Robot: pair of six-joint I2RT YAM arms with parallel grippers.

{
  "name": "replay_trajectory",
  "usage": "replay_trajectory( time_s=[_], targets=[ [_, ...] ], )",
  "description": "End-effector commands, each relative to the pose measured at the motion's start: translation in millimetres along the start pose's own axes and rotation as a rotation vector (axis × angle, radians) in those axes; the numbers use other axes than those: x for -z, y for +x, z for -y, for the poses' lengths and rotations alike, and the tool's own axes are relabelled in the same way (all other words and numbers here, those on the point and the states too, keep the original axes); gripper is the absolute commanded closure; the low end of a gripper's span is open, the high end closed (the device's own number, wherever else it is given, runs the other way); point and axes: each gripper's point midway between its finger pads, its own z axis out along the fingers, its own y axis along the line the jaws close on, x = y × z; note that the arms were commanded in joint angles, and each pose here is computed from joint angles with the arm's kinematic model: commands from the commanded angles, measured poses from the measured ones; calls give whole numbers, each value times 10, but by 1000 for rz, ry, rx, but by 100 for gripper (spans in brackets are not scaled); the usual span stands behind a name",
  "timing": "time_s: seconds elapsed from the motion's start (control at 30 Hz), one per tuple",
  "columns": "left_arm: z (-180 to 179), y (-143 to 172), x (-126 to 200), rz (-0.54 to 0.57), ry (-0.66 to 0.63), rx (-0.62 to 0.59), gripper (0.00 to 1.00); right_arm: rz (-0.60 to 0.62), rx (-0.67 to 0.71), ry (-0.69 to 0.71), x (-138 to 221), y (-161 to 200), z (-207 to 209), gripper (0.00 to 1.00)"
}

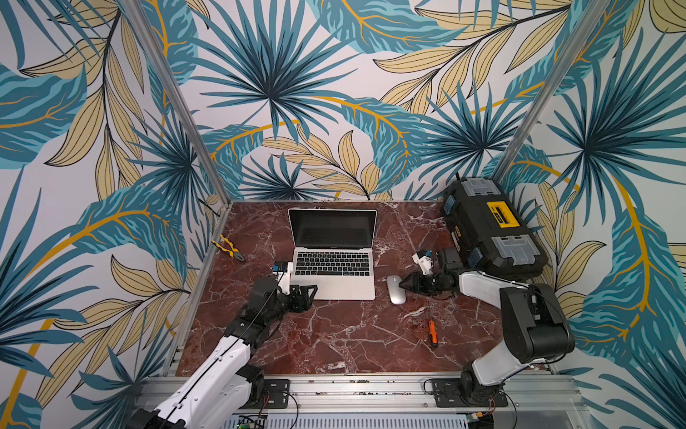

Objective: Remove the wireless mouse receiver from the laptop
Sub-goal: Place the mouse at the center of the board, then reset both arms

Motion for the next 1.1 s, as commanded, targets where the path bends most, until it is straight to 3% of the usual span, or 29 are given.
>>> replay_trajectory(
  time_s=[0.0, 0.1, 0.23, 0.3, 0.4, 0.57, 0.73, 0.83, 0.9, 1.0, 1.07],
  targets=[
    [-28, -116, 41, 37, -33, -27, 22, 105, 44, 136, 281, -251, 79, 53],
    [-73, -302, 135, 84, -105, -61, 20, 284, 121, 211, 642, -615, -23, 46],
    [-90, -703, 439, 210, -225, -131, 17, 674, 266, 319, 1402, -1020, -229, 35],
    [-187, -845, 602, 293, -315, -179, 1, 865, 309, 401, 1781, -1026, -228, 27],
    [-404, -911, 754, 384, -456, -275, 0, 1076, 274, 538, 2135, -870, -18, 15],
    [-644, -868, 757, 513, -548, -335, 0, 1134, 182, 685, 2081, -517, 458, 9],
    [-830, -737, 492, 497, -572, -421, 0, 1180, 132, 765, 1955, -306, 787, 6],
    [-980, -763, 321, 439, -642, -428, 0, 1199, 146, 763, 1943, -403, 772, 6],
    [-984, -797, 175, 384, -638, -473, 0, 1279, 165, 756, 2041, -463, 714, 6],
    [-1009, -916, 20, 415, -627, -529, 0, 1330, 205, 780, 2088, -564, 691, 5],
    [-1001, -995, -32, 452, -609, -550, 0, 1301, 278, 797, 2009, -644, 667, 6]
  ],
)
